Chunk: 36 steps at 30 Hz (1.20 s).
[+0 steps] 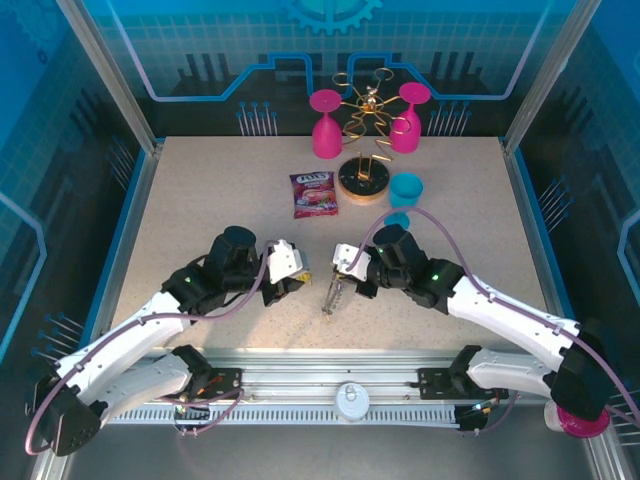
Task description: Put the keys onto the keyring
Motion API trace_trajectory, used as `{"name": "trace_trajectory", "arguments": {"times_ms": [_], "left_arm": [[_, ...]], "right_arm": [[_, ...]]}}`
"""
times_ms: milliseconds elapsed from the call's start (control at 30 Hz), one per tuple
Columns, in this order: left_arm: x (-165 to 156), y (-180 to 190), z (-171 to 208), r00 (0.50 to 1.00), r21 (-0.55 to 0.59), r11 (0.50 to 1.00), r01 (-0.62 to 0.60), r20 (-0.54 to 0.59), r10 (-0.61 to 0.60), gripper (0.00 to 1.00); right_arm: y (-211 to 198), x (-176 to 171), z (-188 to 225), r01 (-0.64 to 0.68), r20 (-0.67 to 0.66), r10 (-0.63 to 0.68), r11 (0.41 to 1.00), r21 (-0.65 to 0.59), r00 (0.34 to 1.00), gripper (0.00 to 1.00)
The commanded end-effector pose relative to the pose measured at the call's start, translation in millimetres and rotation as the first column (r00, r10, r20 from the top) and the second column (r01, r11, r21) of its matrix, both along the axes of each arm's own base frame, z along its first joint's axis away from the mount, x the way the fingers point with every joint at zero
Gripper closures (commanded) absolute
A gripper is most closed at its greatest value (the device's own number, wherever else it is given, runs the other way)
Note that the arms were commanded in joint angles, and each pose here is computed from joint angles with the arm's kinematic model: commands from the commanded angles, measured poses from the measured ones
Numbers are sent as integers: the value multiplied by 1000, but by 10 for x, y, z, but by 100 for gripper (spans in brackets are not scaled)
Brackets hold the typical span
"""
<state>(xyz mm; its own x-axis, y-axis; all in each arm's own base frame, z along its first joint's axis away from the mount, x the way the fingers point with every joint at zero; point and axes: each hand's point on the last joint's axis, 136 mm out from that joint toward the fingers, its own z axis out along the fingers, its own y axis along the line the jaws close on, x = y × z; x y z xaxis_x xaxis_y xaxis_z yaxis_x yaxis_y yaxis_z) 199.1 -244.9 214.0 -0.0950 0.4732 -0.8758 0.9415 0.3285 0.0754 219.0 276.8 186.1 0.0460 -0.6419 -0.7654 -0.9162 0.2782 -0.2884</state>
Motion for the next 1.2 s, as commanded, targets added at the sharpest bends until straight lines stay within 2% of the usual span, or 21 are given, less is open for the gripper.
{"name": "trace_trajectory", "arguments": {"times_ms": [0,167,533,1167], "left_arm": [[-88,-100,110,997,-94,992,80,-5,-81,100],[-87,-112,97,994,-147,986,73,-65,-83,100],[-93,-206,-24,961,-217,974,61,-252,-116,100],[71,-203,-99,964,-216,976,-26,-264,-33,100]], "right_arm": [[73,13,204,-52,77,46,996,75,996,100],[159,-73,249,-118,86,109,987,113,990,100],[198,-102,269,-142,113,130,984,111,985,100],[353,-77,337,-73,122,62,993,93,991,100]]}}
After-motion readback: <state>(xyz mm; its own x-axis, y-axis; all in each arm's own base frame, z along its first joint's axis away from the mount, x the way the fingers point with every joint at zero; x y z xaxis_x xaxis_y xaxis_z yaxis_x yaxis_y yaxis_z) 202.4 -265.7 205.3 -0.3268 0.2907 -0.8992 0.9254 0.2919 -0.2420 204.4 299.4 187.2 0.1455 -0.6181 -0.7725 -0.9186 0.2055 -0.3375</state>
